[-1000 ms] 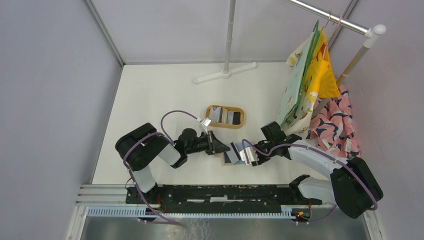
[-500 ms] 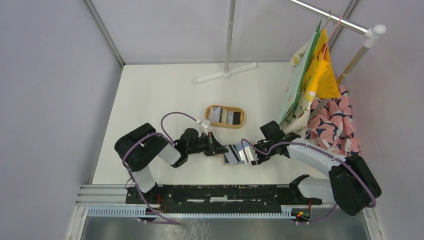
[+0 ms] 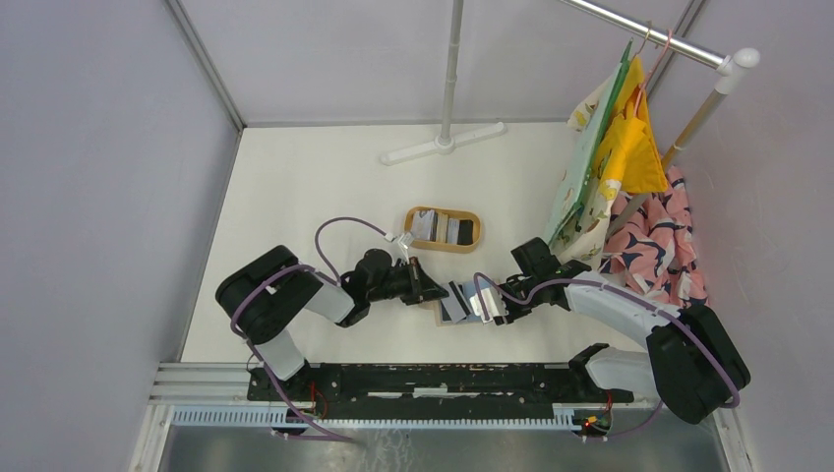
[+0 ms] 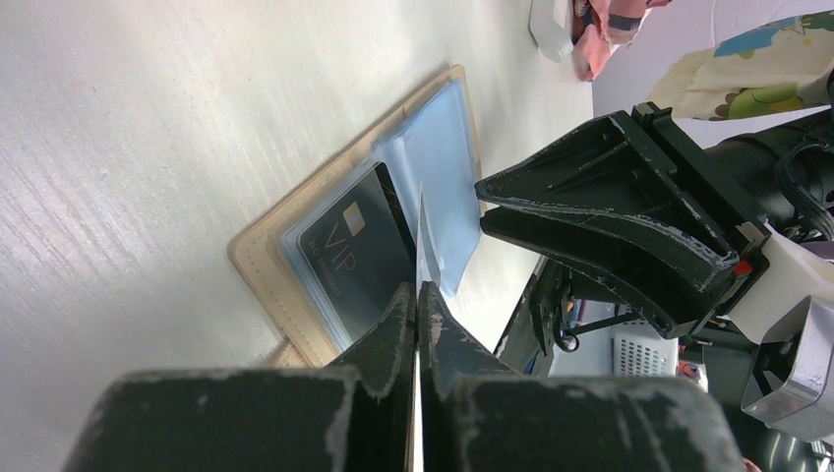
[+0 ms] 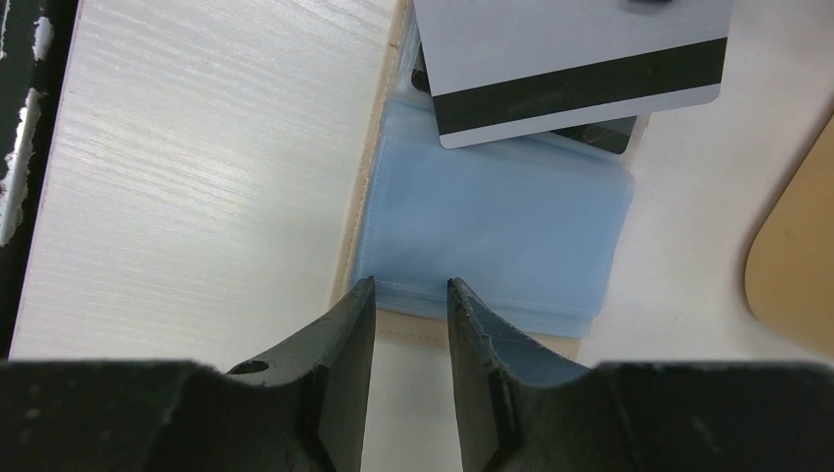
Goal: Put the credit cards into the card holder
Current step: Insert the credit card into the card holder.
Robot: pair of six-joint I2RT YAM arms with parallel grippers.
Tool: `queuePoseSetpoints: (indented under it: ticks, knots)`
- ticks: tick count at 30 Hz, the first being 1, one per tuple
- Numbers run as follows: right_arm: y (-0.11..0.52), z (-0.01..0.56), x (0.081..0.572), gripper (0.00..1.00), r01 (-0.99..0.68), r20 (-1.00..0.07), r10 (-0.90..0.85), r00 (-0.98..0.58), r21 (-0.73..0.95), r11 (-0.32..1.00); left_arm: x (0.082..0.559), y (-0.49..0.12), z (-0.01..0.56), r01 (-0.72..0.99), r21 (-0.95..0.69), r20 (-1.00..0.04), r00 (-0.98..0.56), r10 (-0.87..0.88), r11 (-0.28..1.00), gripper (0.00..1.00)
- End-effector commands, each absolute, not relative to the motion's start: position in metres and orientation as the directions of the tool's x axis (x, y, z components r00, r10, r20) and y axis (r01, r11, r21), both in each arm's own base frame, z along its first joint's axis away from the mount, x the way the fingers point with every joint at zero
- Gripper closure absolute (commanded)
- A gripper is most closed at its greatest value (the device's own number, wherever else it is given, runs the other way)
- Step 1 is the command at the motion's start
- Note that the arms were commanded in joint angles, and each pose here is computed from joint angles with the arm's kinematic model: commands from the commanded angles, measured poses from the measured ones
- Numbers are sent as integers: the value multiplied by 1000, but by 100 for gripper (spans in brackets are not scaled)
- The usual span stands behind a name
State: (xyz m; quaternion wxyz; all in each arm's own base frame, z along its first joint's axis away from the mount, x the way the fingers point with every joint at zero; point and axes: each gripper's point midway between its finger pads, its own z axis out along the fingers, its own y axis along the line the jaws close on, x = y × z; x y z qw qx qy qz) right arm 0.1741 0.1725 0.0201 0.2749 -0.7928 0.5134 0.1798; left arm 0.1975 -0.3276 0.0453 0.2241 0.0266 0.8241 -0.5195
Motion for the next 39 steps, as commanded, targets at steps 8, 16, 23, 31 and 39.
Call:
queuePoseSetpoints:
  ticks: [8,16,23,31,39]
  knots:
    - [167,19,180,62,-909,-527,-741,417,-256,-329,205,-336,45,308,-821,-436,-882,-179,481,98]
    - [167,18,180,62,-910,-528,-741,415,-254,-328,201,-336,35,273,-818,-405,-899,-169,507,98]
    - [167,18,180,62,-910,-531,-739,415,-255,-327,199,-336,29,252,-804,-384,-912,-147,538,98]
    - [168,19,179,61,-909,-534,-737,416,-257,-327,200,-341,25,242,-799,-365,-923,-125,551,98]
    - [169,19,181,60,-911,-535,-737,413,-262,-320,198,-341,18,202,-787,-320,-941,-106,583,98]
